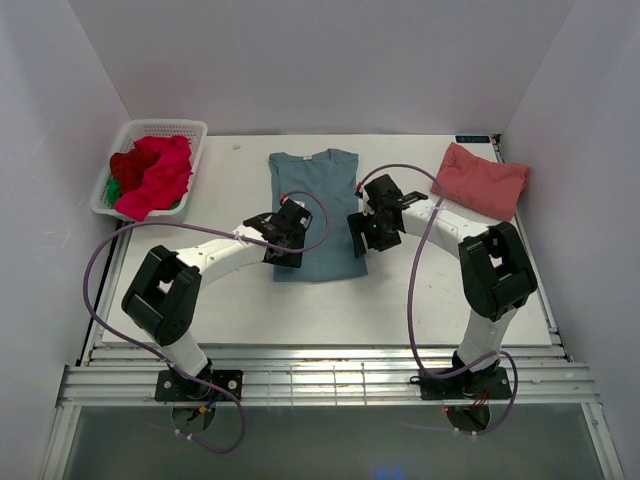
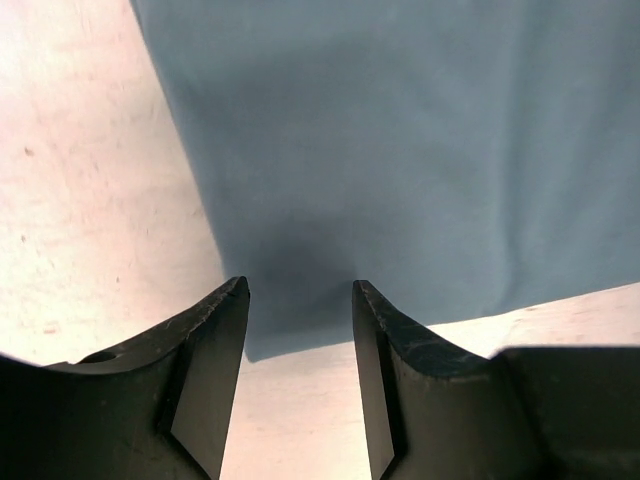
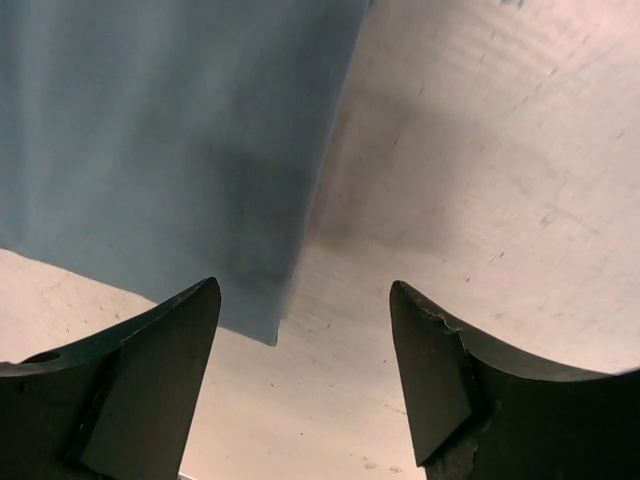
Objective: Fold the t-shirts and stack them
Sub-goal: Grab one side of the 2/3 rectangular tshirt with both arms
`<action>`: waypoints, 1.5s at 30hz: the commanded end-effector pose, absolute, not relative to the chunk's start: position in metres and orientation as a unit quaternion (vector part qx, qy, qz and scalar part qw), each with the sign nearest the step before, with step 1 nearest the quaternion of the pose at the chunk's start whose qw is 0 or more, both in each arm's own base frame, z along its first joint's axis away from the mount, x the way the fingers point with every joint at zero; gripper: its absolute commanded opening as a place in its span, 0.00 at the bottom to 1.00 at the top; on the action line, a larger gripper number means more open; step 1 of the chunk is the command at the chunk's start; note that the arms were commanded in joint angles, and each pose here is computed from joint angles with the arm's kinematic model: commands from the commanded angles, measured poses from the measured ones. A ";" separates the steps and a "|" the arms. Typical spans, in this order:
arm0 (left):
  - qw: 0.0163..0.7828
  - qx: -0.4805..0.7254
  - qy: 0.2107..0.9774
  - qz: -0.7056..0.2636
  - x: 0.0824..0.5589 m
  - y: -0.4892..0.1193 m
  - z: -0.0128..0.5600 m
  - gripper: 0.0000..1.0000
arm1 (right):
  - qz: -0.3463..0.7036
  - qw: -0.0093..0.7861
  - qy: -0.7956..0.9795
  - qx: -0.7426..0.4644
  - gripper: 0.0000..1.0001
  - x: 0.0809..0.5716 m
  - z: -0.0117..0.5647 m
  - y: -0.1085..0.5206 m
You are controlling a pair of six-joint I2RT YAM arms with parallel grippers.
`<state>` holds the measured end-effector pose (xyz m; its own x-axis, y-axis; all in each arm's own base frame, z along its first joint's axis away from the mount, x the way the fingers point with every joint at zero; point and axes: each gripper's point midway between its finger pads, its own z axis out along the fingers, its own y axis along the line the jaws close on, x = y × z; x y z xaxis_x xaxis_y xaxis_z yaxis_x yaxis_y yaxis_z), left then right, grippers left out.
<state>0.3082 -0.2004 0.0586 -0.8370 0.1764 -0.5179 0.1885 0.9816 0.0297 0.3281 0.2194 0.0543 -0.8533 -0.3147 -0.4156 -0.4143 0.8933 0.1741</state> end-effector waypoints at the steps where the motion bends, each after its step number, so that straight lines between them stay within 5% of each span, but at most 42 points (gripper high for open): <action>1: 0.261 0.084 0.962 0.005 0.300 -0.188 0.054 0.57 | 0.171 0.200 0.946 -0.189 0.75 0.316 0.073 0.230; 26: 0.179 0.056 0.982 -0.013 0.269 -0.162 -0.006 0.56 | 0.212 0.106 0.954 -0.181 0.71 0.273 0.017 0.240; 37: 0.108 0.032 0.994 -0.003 0.230 -0.150 -0.026 0.43 | 0.217 0.087 0.956 -0.179 0.65 0.262 0.004 0.242; 39: 0.100 0.032 0.995 0.007 0.225 -0.145 -0.027 0.40 | 0.215 0.088 0.956 -0.180 0.61 0.262 0.004 0.242; 42: 0.084 0.034 0.996 0.017 0.214 -0.138 -0.032 0.23 | 0.210 0.084 0.957 -0.181 0.35 0.260 0.002 0.240; 43: 0.082 0.034 0.996 0.018 0.213 -0.137 -0.032 0.23 | 0.209 0.083 0.957 -0.181 0.35 0.259 0.002 0.239; 45: 0.069 0.033 0.997 0.021 0.206 -0.134 -0.038 0.02 | 0.204 0.077 0.959 -0.183 0.15 0.254 -0.001 0.236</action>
